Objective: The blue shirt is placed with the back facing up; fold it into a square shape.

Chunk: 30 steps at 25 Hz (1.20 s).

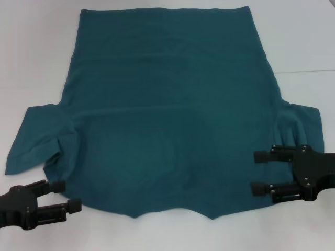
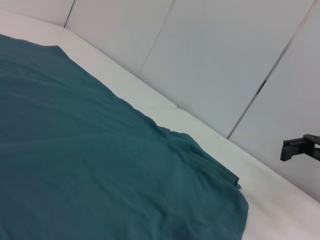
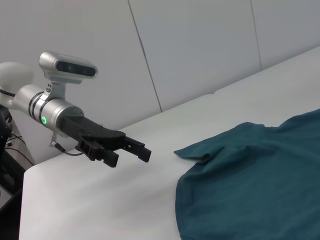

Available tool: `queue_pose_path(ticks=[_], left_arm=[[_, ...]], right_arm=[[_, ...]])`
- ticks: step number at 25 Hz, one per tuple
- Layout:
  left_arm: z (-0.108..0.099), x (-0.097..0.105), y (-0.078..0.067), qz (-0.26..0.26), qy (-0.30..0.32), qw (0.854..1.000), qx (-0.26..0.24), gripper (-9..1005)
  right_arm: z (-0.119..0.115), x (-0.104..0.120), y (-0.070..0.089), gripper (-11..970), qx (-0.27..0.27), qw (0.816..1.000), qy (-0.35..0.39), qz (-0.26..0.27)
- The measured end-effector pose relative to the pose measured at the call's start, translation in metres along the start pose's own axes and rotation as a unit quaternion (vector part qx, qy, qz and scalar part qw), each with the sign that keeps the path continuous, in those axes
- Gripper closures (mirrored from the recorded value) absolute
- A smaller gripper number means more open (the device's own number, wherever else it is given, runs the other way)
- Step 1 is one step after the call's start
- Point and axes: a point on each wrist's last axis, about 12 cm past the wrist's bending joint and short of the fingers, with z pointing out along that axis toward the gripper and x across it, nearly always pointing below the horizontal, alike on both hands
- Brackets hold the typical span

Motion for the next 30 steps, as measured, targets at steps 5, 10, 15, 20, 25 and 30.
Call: queue_pose_path(ticks=[5, 10, 15, 20, 25, 30], left_arm=[[0.0, 0.0, 0.0, -0.001, -0.001, 1.0, -0.001, 78], [0.001, 0.001, 0.0, -0.001, -0.003, 1.0, 0.0, 79], [0.001, 0.001, 0.001, -0.001, -0.005, 1.0, -0.008, 78], [0.0, 0.0, 0.005, -0.01, -0.008, 1.0, -0.024, 78], [-0.007, -0.005, 0.009, -0.022, -0.02, 0.998, -0.046, 86], [-0.023, -0.011, 0.02, -0.053, -0.038, 0.991, -0.113, 93]], right_arm=[[0.002, -0.001, 0.0, 33, -0.001, 1.0, 0.0, -0.001], [0.002, -0.001, 0.0, 32, -0.001, 1.0, -0.002, 0.0], [0.002, -0.001, 0.0, 32, -0.001, 1.0, -0.004, -0.001], [0.003, -0.001, 0.0, 33, -0.001, 1.0, -0.005, 0.001], [0.003, -0.003, -0.003, 33, 0.006, 1.0, -0.006, 0.011], [0.005, -0.006, -0.006, 33, 0.017, 1.0, -0.01, 0.019]])
